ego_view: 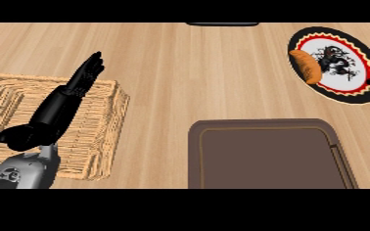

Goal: Pick the croissant from the tray and place it in the plate

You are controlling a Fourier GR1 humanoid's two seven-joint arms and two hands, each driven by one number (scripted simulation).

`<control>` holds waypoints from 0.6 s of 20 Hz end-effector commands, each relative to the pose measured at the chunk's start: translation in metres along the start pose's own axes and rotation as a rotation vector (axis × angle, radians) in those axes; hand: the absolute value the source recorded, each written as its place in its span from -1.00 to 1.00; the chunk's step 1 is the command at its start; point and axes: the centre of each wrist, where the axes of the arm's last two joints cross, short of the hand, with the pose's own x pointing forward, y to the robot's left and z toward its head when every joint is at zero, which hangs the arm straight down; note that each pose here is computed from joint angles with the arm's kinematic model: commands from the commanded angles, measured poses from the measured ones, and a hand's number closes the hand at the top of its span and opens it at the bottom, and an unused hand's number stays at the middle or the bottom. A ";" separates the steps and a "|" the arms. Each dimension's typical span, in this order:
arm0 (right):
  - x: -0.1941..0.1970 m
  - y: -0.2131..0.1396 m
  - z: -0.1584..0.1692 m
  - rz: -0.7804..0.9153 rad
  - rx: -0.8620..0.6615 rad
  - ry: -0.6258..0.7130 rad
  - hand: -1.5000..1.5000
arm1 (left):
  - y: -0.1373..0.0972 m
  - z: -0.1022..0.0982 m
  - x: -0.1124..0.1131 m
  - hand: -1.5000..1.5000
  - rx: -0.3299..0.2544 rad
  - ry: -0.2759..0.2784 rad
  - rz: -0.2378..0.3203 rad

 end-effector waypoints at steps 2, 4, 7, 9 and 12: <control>-0.003 -0.049 0.034 -0.123 0.000 -0.033 -1.00 | -0.005 -0.003 0.000 0.00 0.015 0.007 -0.009; 0.005 -0.077 0.049 -0.119 0.022 -0.040 -1.00 | -0.005 0.002 -0.007 0.00 0.005 0.002 0.006; 0.011 -0.088 0.051 -0.108 0.043 -0.028 -1.00 | -0.011 -0.005 -0.001 0.00 -0.010 0.000 0.002; 0.007 -0.097 0.066 -0.122 0.045 -0.023 -1.00 | 0.001 0.003 0.012 0.00 -0.002 -0.005 -0.008; 0.008 -0.099 0.067 -0.093 0.057 -0.037 -1.00 | 0.001 -0.006 -0.002 0.00 0.000 -0.008 -0.005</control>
